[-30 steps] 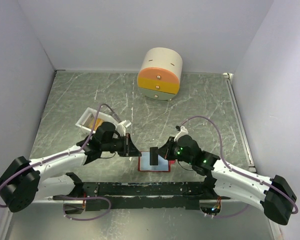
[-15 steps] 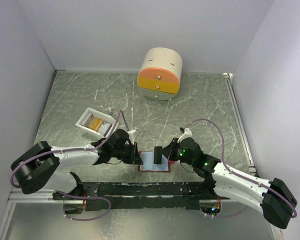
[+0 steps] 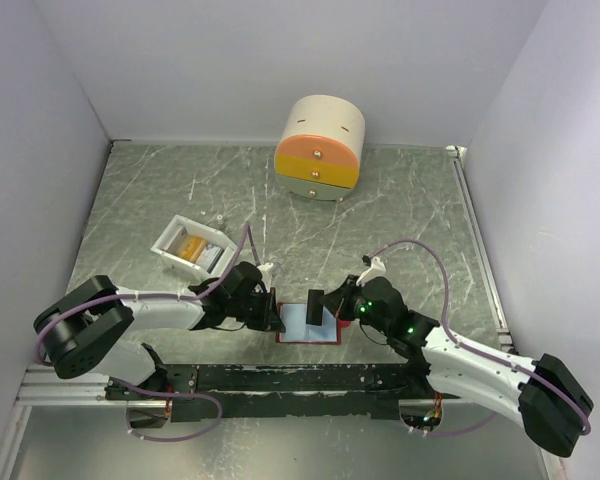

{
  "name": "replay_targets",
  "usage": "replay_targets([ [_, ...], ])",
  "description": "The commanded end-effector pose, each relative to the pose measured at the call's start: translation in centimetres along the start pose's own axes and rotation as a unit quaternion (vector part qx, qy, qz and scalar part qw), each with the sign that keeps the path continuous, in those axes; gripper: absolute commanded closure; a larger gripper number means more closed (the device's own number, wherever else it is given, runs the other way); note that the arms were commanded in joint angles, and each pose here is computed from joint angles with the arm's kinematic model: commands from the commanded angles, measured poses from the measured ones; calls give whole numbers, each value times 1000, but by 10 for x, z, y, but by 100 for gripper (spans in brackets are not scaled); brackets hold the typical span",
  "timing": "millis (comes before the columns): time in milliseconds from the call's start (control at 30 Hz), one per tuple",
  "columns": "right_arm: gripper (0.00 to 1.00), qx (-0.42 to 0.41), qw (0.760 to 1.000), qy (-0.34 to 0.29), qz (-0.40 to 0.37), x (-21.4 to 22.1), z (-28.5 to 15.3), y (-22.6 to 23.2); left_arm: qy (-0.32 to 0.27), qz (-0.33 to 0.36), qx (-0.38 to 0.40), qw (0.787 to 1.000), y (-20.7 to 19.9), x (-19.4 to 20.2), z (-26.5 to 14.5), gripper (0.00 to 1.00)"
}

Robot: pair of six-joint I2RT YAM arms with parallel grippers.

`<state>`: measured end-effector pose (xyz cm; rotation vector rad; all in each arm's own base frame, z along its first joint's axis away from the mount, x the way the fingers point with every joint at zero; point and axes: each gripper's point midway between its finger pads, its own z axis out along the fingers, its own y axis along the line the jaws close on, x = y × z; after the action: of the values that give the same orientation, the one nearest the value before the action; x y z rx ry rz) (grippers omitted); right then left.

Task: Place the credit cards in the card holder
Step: Insert the credit card into the card holder.

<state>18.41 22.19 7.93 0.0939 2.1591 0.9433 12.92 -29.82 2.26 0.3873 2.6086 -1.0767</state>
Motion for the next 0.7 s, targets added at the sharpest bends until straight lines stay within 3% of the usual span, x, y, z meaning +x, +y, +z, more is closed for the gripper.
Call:
replay_targets([
  [0, 100, -2, 1000, -20, 2, -6, 3, -2, -13, 14, -6, 1000, 3, -1, 2, 93],
  [667, 100, -21, 999, -3, 27, 14, 5, -11, -11, 10, -14, 1000, 7, 3, 3, 93],
])
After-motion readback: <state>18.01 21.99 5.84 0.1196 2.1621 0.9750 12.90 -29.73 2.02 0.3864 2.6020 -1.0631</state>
